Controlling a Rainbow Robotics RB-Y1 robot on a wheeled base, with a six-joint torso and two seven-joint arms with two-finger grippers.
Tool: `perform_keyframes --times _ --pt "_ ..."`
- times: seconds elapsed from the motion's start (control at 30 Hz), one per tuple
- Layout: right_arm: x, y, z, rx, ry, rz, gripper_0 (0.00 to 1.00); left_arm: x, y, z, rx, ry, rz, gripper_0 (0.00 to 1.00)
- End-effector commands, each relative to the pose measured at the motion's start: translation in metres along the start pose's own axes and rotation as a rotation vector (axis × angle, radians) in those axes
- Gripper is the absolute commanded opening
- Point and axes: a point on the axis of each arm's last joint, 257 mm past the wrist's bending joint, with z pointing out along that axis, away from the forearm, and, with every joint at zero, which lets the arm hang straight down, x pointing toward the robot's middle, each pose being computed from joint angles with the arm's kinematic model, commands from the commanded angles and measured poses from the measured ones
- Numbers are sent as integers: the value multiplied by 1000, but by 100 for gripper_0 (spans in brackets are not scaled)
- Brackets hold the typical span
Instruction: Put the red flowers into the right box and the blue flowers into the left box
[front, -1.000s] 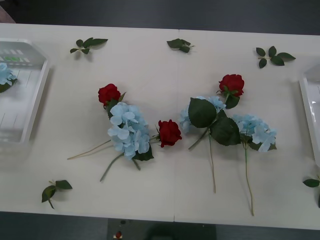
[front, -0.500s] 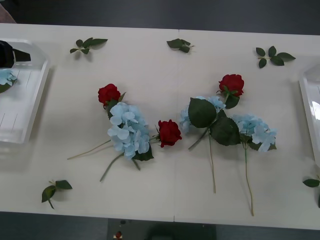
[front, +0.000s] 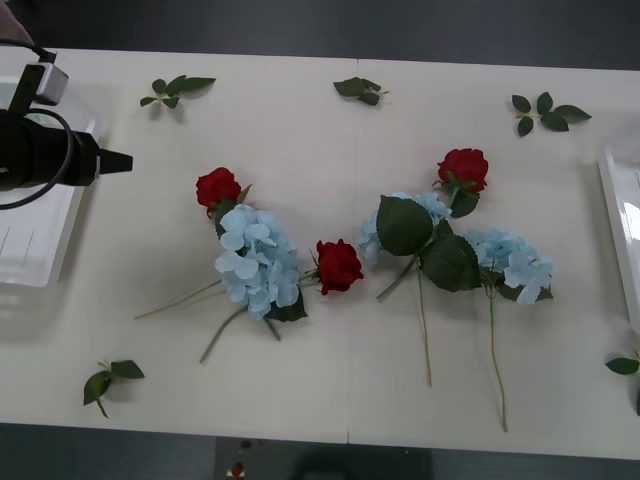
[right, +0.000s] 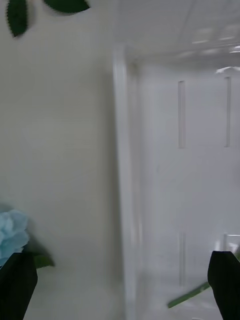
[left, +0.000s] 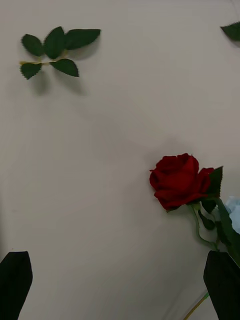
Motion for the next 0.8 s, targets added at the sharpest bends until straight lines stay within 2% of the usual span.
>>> perform_keyframes --times 0.03,0.2,0.37,0.8 --pt "-16 38 -9 -77 -14 -26 100 3 -32 7 57 -9 153 100" --pt "-3 81 -4 -155 44 11 100 20 -59 25 106 3 274 100" --pt "11 108 -3 -146 49 2 100 37 -73 38 131 4 364 100" --pt "89 149 14 -70 106 82 100 83 -97 64 165 57 514 100"
